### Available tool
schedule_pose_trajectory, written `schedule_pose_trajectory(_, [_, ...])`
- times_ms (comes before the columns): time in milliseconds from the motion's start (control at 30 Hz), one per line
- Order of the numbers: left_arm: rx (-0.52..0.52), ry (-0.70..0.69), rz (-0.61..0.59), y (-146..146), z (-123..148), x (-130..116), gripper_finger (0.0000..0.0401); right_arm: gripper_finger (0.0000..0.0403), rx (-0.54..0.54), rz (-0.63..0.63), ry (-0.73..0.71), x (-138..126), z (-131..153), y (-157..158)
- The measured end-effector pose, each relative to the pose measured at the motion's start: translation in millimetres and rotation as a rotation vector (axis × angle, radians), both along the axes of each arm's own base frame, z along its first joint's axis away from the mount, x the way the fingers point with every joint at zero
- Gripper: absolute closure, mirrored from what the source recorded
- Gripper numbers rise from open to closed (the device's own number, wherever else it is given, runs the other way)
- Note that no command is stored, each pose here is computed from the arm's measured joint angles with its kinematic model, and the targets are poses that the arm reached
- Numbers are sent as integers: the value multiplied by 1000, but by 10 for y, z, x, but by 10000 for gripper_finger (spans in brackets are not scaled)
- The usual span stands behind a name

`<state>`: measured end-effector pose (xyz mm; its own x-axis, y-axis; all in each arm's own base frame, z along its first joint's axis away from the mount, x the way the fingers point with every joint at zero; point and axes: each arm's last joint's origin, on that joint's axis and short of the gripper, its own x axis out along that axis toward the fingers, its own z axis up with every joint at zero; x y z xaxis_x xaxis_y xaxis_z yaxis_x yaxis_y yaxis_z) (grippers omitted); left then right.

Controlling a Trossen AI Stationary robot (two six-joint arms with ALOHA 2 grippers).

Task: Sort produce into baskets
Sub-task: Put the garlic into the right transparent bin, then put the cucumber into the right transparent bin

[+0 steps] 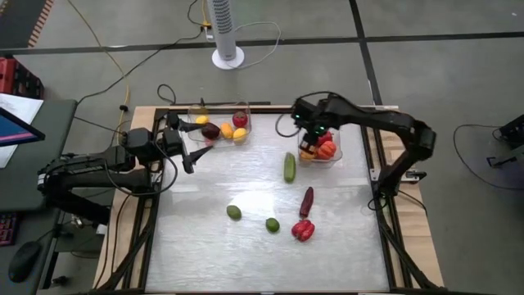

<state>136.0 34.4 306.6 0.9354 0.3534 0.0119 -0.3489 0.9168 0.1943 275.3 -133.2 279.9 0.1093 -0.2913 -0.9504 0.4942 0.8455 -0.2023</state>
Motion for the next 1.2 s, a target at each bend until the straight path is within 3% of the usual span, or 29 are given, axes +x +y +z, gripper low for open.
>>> schedule_pose_trajectory(133, [-1, -1, 0, 0, 1, 0, 70, 119, 5, -63, -20, -174, -5, 65])
schedule_pose_trajectory(300, [0, -2, 0, 0, 1, 0, 70, 77, -13, -96, -136, -142, 117, 223])
schedule_pose_trajectory(433, [10, -4, 2, 1, 7, 1, 70, 73, -35, 72, -188, 108, 75, 500])
schedule_pose_trajectory(633, [13, -21, 3, 1, 23, 1, 70, 77, -34, 275, -143, 552, -67, 856])
schedule_pose_trajectory(800, [19, -16, 3, 1, 21, 1, 70, 76, -109, 535, 51, 790, -208, 1109])
schedule_pose_trajectory(1033, [27, -5, 4, 2, 13, 1, 70, 76, -200, 965, 530, 845, -610, 1272])
schedule_pose_trajectory(1200, [25, 9, 4, 2, 0, 1, 70, 76, -262, 1046, 692, 935, -885, 1277])
